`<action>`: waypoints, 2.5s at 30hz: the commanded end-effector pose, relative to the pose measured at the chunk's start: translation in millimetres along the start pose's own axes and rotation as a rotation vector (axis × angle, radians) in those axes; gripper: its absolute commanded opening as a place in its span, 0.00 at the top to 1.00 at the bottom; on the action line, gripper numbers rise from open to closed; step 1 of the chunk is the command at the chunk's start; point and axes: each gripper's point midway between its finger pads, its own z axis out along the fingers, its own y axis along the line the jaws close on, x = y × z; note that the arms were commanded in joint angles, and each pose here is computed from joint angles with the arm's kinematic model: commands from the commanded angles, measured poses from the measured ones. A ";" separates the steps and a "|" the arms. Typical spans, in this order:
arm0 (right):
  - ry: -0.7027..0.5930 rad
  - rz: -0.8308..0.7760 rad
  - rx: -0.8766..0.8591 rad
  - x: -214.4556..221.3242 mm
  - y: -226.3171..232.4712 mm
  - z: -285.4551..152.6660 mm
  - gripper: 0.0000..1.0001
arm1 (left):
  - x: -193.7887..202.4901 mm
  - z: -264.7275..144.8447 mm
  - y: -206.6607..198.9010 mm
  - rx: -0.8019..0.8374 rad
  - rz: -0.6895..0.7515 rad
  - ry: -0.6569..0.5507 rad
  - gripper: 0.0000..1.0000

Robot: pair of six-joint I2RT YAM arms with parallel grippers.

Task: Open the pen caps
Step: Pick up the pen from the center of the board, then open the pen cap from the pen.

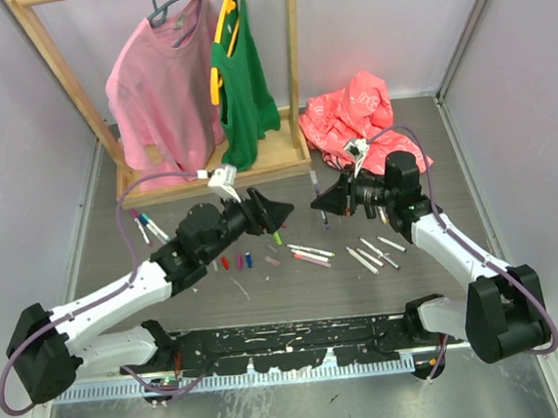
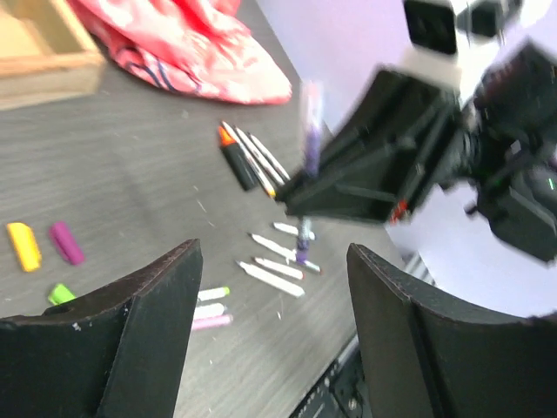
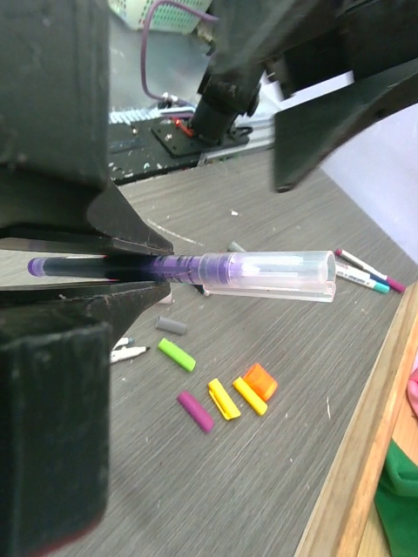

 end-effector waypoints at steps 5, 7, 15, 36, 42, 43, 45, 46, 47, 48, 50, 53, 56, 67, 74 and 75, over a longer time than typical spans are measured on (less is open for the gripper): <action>0.022 -0.138 0.071 -10.0 -4.0 -5.3 0.99 | -46.2 11.0 1.1 -0.231 -0.059 0.027 0.32; 0.031 -0.139 0.075 -8.6 -4.8 -4.1 0.99 | -47.7 20.3 -4.8 -0.235 -0.058 0.015 0.32; 0.040 -0.148 0.071 -7.1 -3.0 -2.7 0.99 | -30.2 64.1 -11.9 -0.267 -0.051 0.045 0.31; 0.056 -0.166 0.069 -2.5 -2.0 -0.9 0.99 | -26.9 109.1 -11.1 -0.285 -0.081 0.019 0.52; 0.059 -0.178 0.080 -2.6 -3.0 -1.1 0.99 | -18.8 113.4 -13.3 -0.269 -0.093 0.048 0.71; 0.059 -0.180 0.083 -2.8 -3.5 -1.5 0.99 | -17.8 113.3 -13.1 -0.267 -0.094 0.051 0.73; 0.061 -0.182 0.081 -2.3 -2.9 -1.1 0.99 | -15.4 113.3 -12.4 -0.265 -0.097 0.058 0.80; 0.062 -0.182 0.081 -2.0 -3.2 -1.1 0.99 | -14.5 112.9 -12.8 -0.262 -0.100 0.062 0.84; 0.062 -0.183 0.079 -1.9 -3.1 -1.2 0.98 | -13.6 112.8 -12.8 -0.261 -0.099 0.064 0.89; 0.064 -0.183 0.074 -1.0 -2.6 -0.9 0.98 | -13.6 112.6 -13.0 -0.258 -0.098 0.064 0.94; 0.068 -0.183 0.058 -0.3 0.2 -0.8 0.95 | -13.5 111.9 -13.4 -0.253 -0.097 0.064 1.00; 0.071 -0.171 0.025 0.6 5.7 -0.3 0.90 | -17.3 110.5 -15.5 -0.216 -0.113 0.051 1.00; 0.080 -0.141 -0.018 2.5 12.4 1.0 0.81 | -25.7 106.7 -15.9 -0.160 -0.146 0.026 1.00; 0.098 -0.080 -0.085 6.5 20.9 3.7 0.71 | -40.6 94.4 -18.5 -0.043 -0.161 -0.008 1.00; 0.108 -0.051 -0.098 8.6 21.2 4.8 0.67 | -42.5 96.3 -25.5 -0.002 -0.152 -0.014 1.00; 0.109 -0.048 -0.099 8.6 21.4 5.1 0.69 | -41.9 96.1 -26.6 0.004 -0.152 -0.011 1.00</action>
